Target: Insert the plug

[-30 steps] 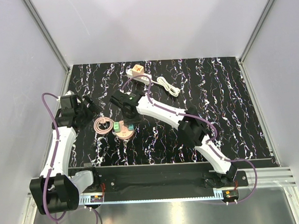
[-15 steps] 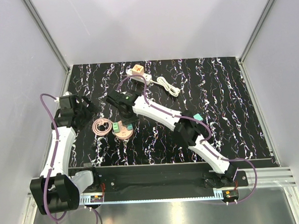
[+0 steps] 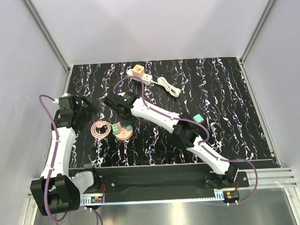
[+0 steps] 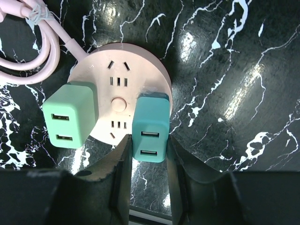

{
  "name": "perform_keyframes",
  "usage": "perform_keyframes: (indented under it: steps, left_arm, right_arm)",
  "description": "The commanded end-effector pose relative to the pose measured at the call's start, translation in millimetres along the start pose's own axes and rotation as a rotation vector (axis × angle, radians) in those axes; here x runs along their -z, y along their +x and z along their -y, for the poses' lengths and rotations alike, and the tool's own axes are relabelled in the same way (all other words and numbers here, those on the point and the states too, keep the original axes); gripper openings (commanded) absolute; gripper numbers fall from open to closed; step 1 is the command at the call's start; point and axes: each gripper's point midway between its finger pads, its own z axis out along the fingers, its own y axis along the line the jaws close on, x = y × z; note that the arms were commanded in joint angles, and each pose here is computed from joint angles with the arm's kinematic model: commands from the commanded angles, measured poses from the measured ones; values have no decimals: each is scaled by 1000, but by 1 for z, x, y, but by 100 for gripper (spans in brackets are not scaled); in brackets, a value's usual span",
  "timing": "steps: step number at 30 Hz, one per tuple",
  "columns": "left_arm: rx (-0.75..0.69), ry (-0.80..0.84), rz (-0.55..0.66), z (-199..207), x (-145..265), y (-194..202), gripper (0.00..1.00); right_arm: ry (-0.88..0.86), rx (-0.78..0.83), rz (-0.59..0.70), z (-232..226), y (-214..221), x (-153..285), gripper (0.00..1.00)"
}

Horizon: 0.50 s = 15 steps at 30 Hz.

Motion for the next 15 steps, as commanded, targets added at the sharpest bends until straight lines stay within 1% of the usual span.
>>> perform_keyframes:
  steps: [1, 9, 13, 15]
  left_arm:
    - [7, -10, 43, -3, 2, -7, 99]
    - [4, -23, 61, -6, 2, -10, 99]
    - [3, -30, 68, -7, 2, -12, 99]
    - [-20, -13, 66, -3, 3, -13, 99]
  right_arm:
    - [101, 102, -240, 14, 76, -92, 0]
    - [40, 181, -276, 9, 86, -112, 0]
    - [18, 179, -291, 10, 87, -118, 0]
    - [28, 176, -291, 14, 87, -119, 0]
